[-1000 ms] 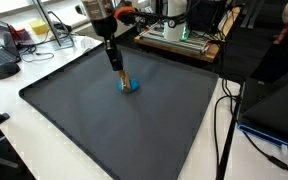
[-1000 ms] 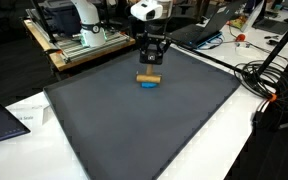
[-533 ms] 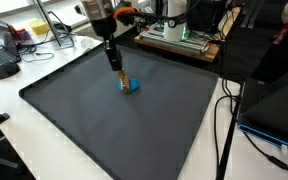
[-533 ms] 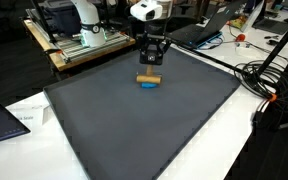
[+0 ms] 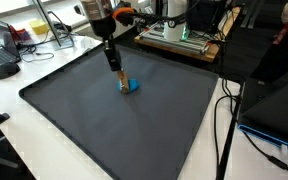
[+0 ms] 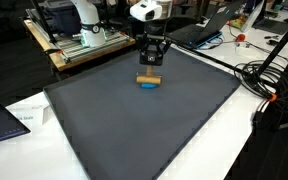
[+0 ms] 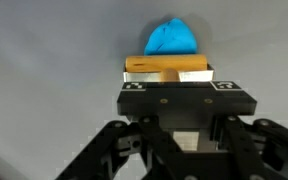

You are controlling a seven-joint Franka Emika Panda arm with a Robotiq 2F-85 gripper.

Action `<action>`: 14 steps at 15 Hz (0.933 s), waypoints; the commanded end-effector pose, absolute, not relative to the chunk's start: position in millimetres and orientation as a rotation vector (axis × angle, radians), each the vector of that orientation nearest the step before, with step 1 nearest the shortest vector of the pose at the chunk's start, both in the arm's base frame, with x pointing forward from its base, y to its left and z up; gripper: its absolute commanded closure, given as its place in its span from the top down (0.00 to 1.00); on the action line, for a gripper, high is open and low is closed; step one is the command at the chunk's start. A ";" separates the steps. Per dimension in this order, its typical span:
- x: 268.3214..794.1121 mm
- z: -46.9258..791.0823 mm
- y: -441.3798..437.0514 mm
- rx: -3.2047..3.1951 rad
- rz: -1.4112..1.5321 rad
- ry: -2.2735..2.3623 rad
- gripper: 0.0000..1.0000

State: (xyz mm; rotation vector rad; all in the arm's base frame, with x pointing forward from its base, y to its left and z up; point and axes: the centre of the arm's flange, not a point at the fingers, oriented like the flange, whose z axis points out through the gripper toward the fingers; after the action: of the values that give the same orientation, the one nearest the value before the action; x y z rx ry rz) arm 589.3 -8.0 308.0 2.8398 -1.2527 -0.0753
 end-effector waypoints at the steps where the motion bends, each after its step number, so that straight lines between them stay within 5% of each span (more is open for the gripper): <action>1: 605.4 266.2 -26.1 2.808 0.018 -1.243 0.22; 14: 610.1 267.6 -30.3 2.798 0.075 -1.220 0.22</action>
State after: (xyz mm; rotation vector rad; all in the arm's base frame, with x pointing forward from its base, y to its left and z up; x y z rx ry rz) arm 592.6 -10.8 308.0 2.8397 -1.2301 -0.0239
